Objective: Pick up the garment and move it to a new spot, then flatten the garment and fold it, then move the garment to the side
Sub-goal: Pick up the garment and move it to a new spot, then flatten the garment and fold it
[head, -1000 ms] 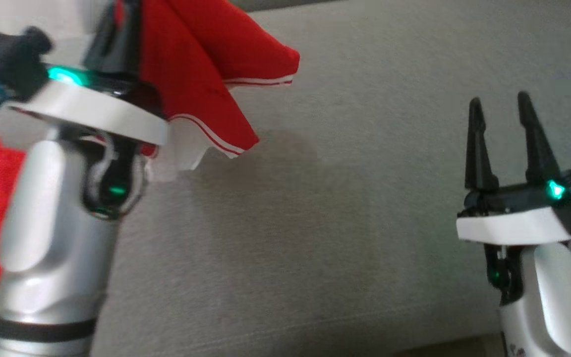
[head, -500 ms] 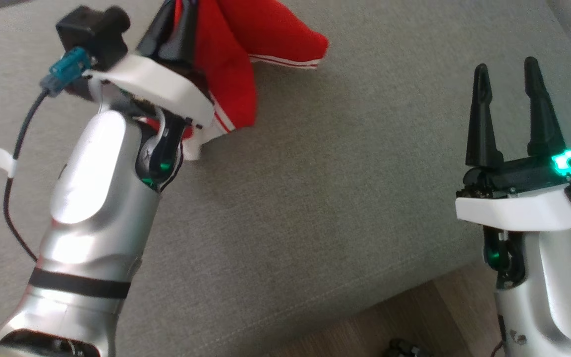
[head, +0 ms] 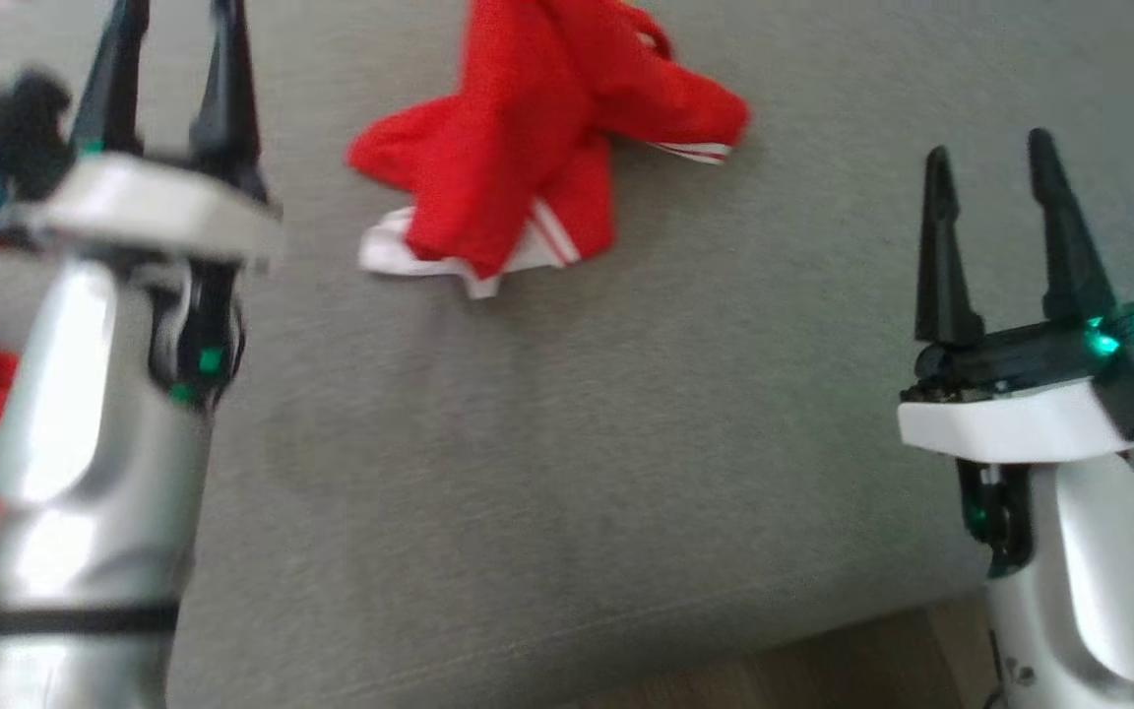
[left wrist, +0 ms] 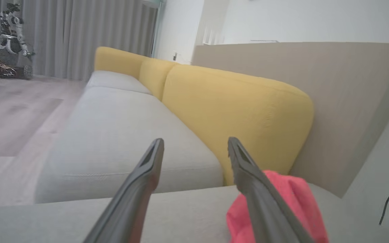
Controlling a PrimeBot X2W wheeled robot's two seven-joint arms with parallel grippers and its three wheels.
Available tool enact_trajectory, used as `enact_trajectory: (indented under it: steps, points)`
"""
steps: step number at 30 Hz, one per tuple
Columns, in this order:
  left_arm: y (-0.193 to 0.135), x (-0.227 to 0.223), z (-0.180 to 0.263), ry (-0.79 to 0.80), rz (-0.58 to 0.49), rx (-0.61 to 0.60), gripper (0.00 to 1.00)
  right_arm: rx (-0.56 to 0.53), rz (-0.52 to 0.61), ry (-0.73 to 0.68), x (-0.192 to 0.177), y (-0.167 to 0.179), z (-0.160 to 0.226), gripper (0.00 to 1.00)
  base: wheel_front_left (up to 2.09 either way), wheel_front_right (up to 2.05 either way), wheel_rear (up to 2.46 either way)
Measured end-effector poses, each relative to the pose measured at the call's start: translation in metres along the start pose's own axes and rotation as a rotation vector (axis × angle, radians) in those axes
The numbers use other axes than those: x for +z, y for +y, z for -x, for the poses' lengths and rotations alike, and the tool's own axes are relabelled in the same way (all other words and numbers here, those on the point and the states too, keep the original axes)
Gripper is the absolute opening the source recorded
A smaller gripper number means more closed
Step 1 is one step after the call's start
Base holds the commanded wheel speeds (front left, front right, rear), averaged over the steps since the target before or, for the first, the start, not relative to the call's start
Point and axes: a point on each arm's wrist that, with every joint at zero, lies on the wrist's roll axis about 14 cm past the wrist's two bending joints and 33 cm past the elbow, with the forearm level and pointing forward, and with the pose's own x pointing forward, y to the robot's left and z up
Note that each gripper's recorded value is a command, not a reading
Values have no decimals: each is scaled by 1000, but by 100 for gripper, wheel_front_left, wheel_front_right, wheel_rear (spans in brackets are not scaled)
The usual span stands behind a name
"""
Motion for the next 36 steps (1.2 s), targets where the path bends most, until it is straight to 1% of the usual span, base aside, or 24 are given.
enact_trajectory:
  steps: [3, 6, 8, 12, 14, 16, 19, 23, 27, 31, 36]
  points:
    - [26, -1, 40, 26, -36, 68, 100, 63, 6, 9, -6, 22, -6, 100, 0, 0, 0]
    - [42, -6, 83, 67, -62, 122, 100, 112, -4, 40, -17, 41, -5, 100, 0, 0, 0]
    - [52, -4, 110, 77, -61, 171, 100, 142, -11, 68, -26, 53, -2, 100, 0, 0, 0]
    - [56, 2, 152, 73, -48, 241, 100, 173, -33, 99, -36, 66, 1, 100, 0, 0, 0]
    - [59, 5, 168, 63, -28, 289, 100, 180, -40, 107, -39, 70, 0, 100, 0, 0, 0]
    - [64, 11, 181, 51, -33, 323, 100, 197, -46, 111, -40, 77, -1, 100, 0, 0, 0]
    - [71, 26, 192, 11, -43, 364, 100, 222, -53, 105, -37, 87, -3, 100, 0, 0, 0]
    - [68, 32, 194, -2, -66, 364, 100, 238, -69, 116, -40, 94, -3, 100, 0, 0, 0]
    - [70, 33, 197, -2, -65, 374, 100, 257, -73, 167, -56, 101, 1, 100, 0, 0, 0]
    - [70, 29, 197, 6, -61, 378, 100, 276, -87, 247, -80, 109, 9, 100, 0, 0, 0]
    - [72, 17, 197, 38, -49, 381, 100, 300, -98, 328, -103, 120, 0, 100, 0, 0, 0]
